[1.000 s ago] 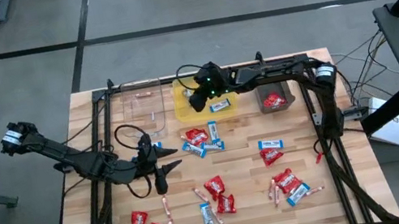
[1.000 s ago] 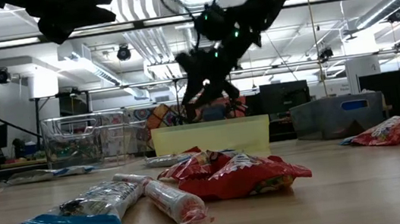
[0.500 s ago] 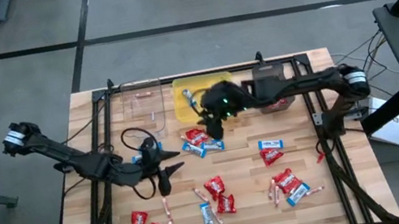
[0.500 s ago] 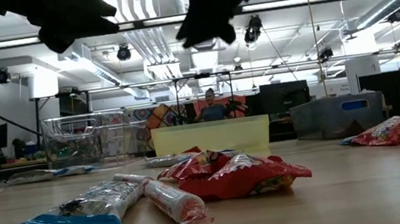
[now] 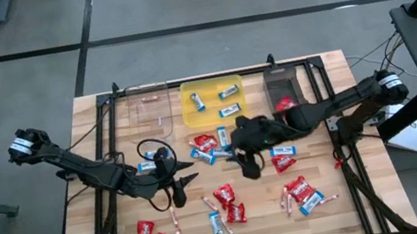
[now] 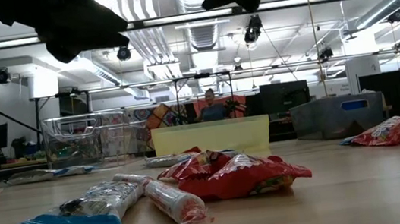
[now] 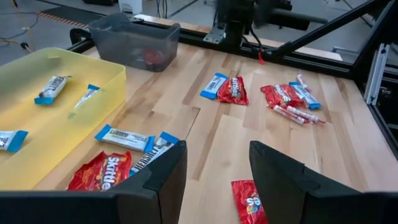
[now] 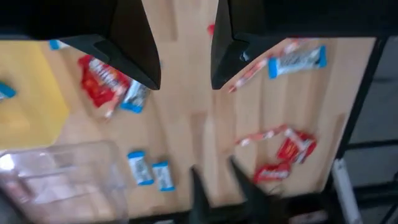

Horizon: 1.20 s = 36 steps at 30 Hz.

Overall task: Sort candy
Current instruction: Put the orange candy into the transparent bin

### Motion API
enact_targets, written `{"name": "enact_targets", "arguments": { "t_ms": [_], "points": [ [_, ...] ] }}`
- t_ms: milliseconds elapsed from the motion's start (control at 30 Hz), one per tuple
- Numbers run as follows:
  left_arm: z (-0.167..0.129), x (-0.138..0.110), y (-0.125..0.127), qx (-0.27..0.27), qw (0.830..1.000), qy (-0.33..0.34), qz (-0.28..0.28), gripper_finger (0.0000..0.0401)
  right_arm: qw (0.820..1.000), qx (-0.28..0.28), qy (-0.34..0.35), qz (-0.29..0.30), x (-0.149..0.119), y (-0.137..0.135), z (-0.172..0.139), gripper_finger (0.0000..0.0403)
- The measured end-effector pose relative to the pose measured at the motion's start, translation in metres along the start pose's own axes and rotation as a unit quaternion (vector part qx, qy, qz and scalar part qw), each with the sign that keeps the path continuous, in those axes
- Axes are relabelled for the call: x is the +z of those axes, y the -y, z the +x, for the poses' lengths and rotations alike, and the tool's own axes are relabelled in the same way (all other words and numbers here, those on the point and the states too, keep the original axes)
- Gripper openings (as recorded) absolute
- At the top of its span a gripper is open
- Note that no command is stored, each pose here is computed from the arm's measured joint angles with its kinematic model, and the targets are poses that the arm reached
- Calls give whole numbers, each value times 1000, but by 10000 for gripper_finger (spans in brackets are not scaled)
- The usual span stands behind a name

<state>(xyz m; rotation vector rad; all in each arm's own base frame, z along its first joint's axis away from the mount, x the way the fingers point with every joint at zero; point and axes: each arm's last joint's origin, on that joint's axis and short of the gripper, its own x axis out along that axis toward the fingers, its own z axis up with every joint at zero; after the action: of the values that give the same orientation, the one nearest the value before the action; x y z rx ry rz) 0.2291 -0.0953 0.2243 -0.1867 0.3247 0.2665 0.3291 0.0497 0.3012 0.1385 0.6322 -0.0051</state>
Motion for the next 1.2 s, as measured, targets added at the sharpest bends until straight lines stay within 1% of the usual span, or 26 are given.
{"name": "enact_targets", "arguments": {
  "t_ms": [33, 200, 367, 500, 633, 700, 733, 933, 1067, 1200],
  "points": [
    [1, -1, 1, -1, 1000, -2, 1, 158, 1000, 5, -4, -1, -2, -4, -1, 130],
    [7, -7, 6, -43, 999, -24, 2, 158, 999, 15, -51, 3, -16, -19, -9, 128],
    [14, -16, 10, -52, 998, -42, 11, 158, 995, 21, -101, 5, -30, -34, -14, 133],
    [20, -21, 14, -74, 995, -62, 16, 158, 993, 31, -117, -6, -38, -45, -15, 134],
    [26, -24, 22, -124, 988, -93, 24, 158, 991, 36, -130, -1, -47, -51, -15, 130],
    [30, -32, 26, -155, 980, -120, 39, 158, 990, 36, -136, 4, -52, -53, -14, 130],
    [32, -36, 27, -162, 977, -132, 46, 158, 989, 36, -140, 4, -55, -54, -14, 130],
    [48, -58, 32, -165, 967, -175, 81, 158, 987, 30, -157, 23, -66, -54, -11, 140],
    [56, -64, 36, -167, 966, -175, 87, 163, 985, 28, -165, 30, -74, -55, -9, 145],
    [62, -72, 37, -169, 964, -174, 108, 177, 984, 24, -171, 41, -80, -54, -7, 146]
  ]
}}
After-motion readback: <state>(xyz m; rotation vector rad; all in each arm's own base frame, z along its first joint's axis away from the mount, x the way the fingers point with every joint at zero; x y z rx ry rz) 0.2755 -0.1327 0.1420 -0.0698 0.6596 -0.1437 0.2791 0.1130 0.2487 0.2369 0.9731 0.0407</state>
